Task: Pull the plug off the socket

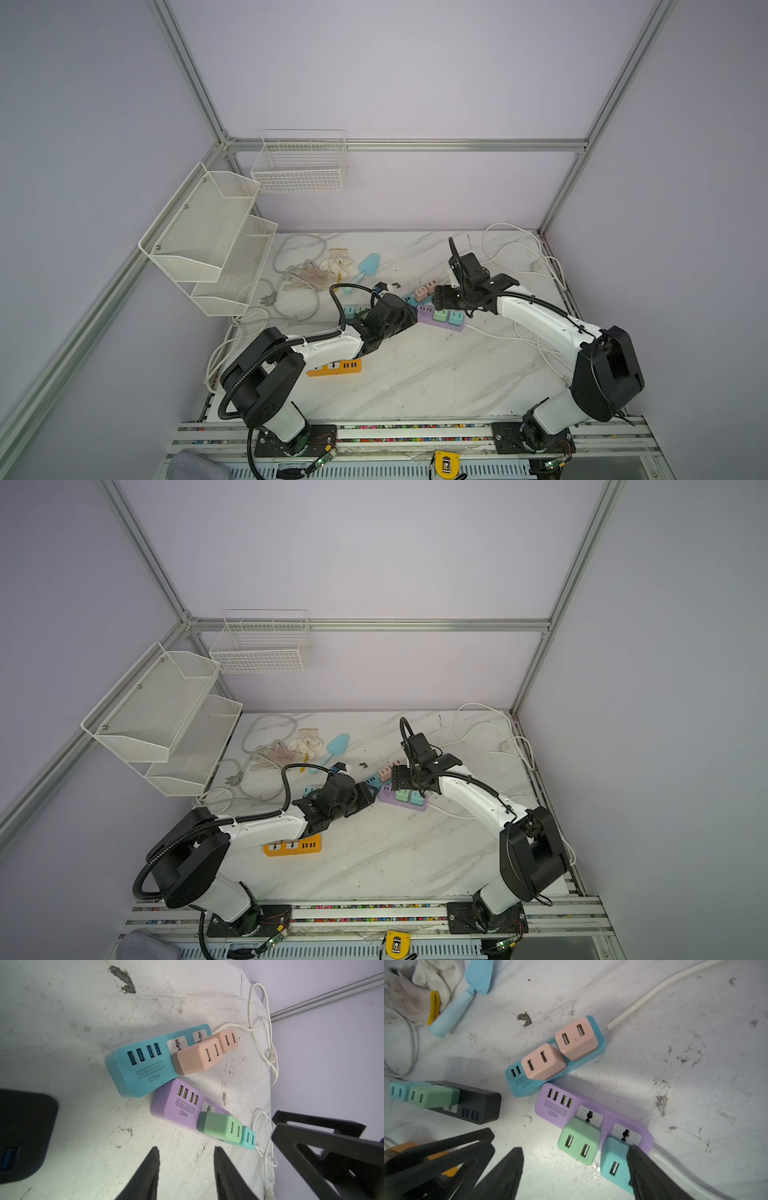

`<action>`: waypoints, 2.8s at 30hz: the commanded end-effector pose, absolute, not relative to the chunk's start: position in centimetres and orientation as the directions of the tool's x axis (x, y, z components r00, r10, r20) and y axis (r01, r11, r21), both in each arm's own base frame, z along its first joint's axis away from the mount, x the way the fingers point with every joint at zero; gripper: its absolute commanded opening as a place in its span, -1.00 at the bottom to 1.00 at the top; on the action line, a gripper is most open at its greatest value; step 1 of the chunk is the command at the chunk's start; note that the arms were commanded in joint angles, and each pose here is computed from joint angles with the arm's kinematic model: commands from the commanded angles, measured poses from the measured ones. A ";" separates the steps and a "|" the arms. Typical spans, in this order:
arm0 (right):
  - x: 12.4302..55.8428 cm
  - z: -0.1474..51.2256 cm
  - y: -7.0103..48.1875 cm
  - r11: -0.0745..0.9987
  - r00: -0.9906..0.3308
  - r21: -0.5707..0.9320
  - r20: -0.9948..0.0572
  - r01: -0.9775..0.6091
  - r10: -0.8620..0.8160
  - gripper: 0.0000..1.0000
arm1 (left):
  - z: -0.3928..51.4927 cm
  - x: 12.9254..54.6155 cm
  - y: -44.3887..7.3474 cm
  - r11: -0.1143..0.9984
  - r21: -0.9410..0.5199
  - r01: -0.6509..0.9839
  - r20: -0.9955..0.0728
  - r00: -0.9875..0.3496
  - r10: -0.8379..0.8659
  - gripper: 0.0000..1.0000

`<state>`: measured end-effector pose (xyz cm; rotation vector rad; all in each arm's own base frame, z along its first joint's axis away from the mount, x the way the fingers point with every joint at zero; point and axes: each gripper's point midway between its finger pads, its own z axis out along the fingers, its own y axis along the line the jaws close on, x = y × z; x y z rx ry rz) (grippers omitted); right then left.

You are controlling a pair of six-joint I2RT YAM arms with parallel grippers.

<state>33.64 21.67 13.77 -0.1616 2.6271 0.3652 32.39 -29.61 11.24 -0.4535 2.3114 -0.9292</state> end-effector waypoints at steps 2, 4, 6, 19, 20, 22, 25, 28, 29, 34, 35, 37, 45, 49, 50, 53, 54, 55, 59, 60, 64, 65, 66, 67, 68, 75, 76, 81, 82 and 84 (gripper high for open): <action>32.4 12.9 22.0 0.965 -0.880 0.080 -0.433 -0.251 -0.193 0.61 | 10.6 31.5 -28.0 0.718 -0.690 -0.095 -0.404 -0.772 -0.491 -0.12; 32.2 12.1 22.2 0.961 -0.884 0.058 -0.410 -0.270 -0.223 0.60 | 10.5 31.2 -27.7 0.727 -0.680 -0.089 -0.411 -0.776 -0.479 -0.12; 32.2 11.4 22.0 0.961 -0.885 0.012 -0.392 -0.276 -0.249 0.58 | 10.5 31.0 -27.5 0.733 -0.675 -0.087 -0.415 -0.777 -0.474 -0.13; 32.7 8.9 22.5 0.949 -0.890 -0.055 -0.335 -0.310 -0.310 0.40 | 10.4 30.5 -27.9 0.724 -0.686 -0.074 -0.396 -0.797 -0.456 -0.11; 32.7 8.7 22.4 0.949 -0.890 -0.065 -0.332 -0.309 -0.312 0.35 | 10.5 30.6 -27.9 0.724 -0.686 -0.072 -0.397 -0.797 -0.455 -0.11; 32.8 8.3 22.0 0.949 -0.892 -0.088 -0.325 -0.303 -0.315 0.28 | 10.5 30.6 -28.1 0.723 -0.688 -0.071 -0.395 -0.799 -0.454 -0.11; 32.9 7.8 21.9 0.949 -0.894 -0.097 -0.320 -0.300 -0.315 0.23 | 10.5 30.5 -28.4 0.713 -0.698 -0.068 -0.383 -0.805 -0.452 -0.11; 32.8 7.5 22.0 0.950 -0.896 -0.092 -0.316 -0.297 -0.311 0.08 | 10.7 30.6 -28.8 0.704 -0.708 -0.061 -0.375 -0.812 -0.448 -0.11; 32.8 7.5 21.9 0.952 -0.898 -0.092 -0.315 -0.292 -0.306 0.01 | 10.8 30.6 -29.0 0.701 -0.710 -0.059 -0.373 -0.814 -0.446 -0.11; 32.4 7.5 21.6 0.956 -0.903 -0.091 -0.312 -0.280 -0.294 -0.09 | 10.8 30.6 -29.8 0.691 -0.721 -0.049 -0.361 -0.825 -0.435 -0.11; 32.3 7.5 21.7 0.956 -0.905 -0.085 -0.307 -0.281 -0.293 -0.13 | 10.8 30.6 -30.1 0.685 -0.726 -0.049 -0.355 -0.827 -0.435 -0.11; 32.1 7.5 21.8 0.958 -0.909 -0.073 -0.303 -0.278 -0.286 -0.26 | 10.9 30.7 -30.6 0.671 -0.740 -0.043 -0.347 -0.830 -0.436 -0.11; 31.4 7.9 21.7 0.984 -0.939 -0.027 -0.295 -0.179 -0.178 -0.30 | 11.0 31.2 -32.5 0.648 -0.760 -0.044 -0.333 -0.831 -0.446 -0.11; 30.9 7.9 21.7 0.991 -0.948 -0.008 -0.292 -0.131 -0.128 -0.30 | 10.7 31.6 -32.6 0.639 -0.767 -0.066 -0.320 -0.823 -0.469 -0.10; 30.8 7.7 21.4 0.993 -0.951 -0.014 -0.286 -0.115 -0.114 -0.30 | 10.8 31.7 -32.7 0.636 -0.769 -0.066 -0.319 -0.822 -0.472 -0.10; 30.8 7.8 21.9 0.996 -0.955 0.023 -0.289 -0.083 -0.073 -0.31 | 10.7 32.1 -33.2 0.635 -0.769 -0.070 -0.317 -0.822 -0.474 -0.09; 30.9 8.0 22.3 0.996 -0.954 0.047 -0.294 -0.079 -0.062 -0.31 | 10.6 32.3 -33.3 0.634 -0.769 -0.079 -0.313 -0.819 -0.481 -0.09; 31.0 8.1 22.5 0.995 -0.953 0.062 -0.299 -0.076 -0.054 -0.31 | 10.5 32.5 -33.3 0.630 -0.771 -0.090 -0.307 -0.815 -0.492 -0.10; 31.3 8.5 22.5 0.996 -0.949 0.060 -0.315 -0.058 -0.036 -0.30 | 11.3 33.3 -34.3 0.589 -0.806 -0.061 -0.321 -0.791 -0.521 -0.09; 31.4 8.4 22.4 0.997 -0.948 0.055 -0.316 -0.059 -0.039 -0.30 | 11.4 33.5 -34.6 0.588 -0.807 -0.058 -0.324 -0.789 -0.522 -0.10; 31.7 8.1 22.2 0.997 -0.948 0.034 -0.314 -0.066 -0.052 -0.27 | 11.3 34.2 -35.6 0.590 -0.806 -0.043 -0.336 -0.788 -0.516 -0.10; 31.7 8.3 22.3 0.997 -0.946 0.034 -0.319 -0.072 -0.058 -0.26 | 11.1 34.4 -35.6 0.585 -0.809 -0.057 -0.327 -0.784 -0.528 -0.09; 31.9 8.5 22.3 0.997 -0.943 0.034 -0.328 -0.076 -0.061 -0.25 | 10.8 34.5 -35.5 0.583 -0.810 -0.068 -0.323 -0.777 -0.540 -0.10; 32.0 8.7 22.1 0.997 -0.941 0.032 -0.333 -0.076 -0.062 -0.23 | 10.7 34.7 -35.4 0.582 -0.810 -0.074 -0.323 -0.771 -0.548 -0.09; 32.2 8.9 21.9 0.996 -0.938 0.030 -0.340 -0.080 -0.066 -0.19 | 10.4 34.9 -35.3 0.585 -0.807 -0.081 -0.325 -0.766 -0.554 -0.09; 32.9 10.2 21.3 0.989 -0.920 0.021 -0.368 -0.150 -0.132 0.03 | 9.7 35.5 -35.5 0.590 -0.801 -0.101 -0.322 -0.758 -0.567 -0.11; 33.0 10.3 21.3 0.986 -0.916 0.018 -0.375 -0.163 -0.145 0.04 | 9.5 35.5 -35.5 0.596 -0.796 -0.108 -0.322 -0.758 -0.568 -0.11; 33.4 11.4 20.7 0.978 -0.891 0.016 -0.416 -0.208 -0.182 0.13 | 9.0 36.1 -35.7 0.601 -0.790 -0.119 -0.315 -0.763 -0.565 -0.12; 33.5 11.5 20.7 0.975 -0.886 0.015 -0.420 -0.223 -0.196 0.14 | 8.9 36.2 -35.8 0.597 -0.793 -0.117 -0.313 -0.764 -0.564 -0.13; 33.4 11.7 20.8 0.966 -0.876 0.010 -0.424 -0.258 -0.230 0.15 | 8.9 36.4 -35.9 0.596 -0.794 -0.114 -0.311 -0.767 -0.561 -0.13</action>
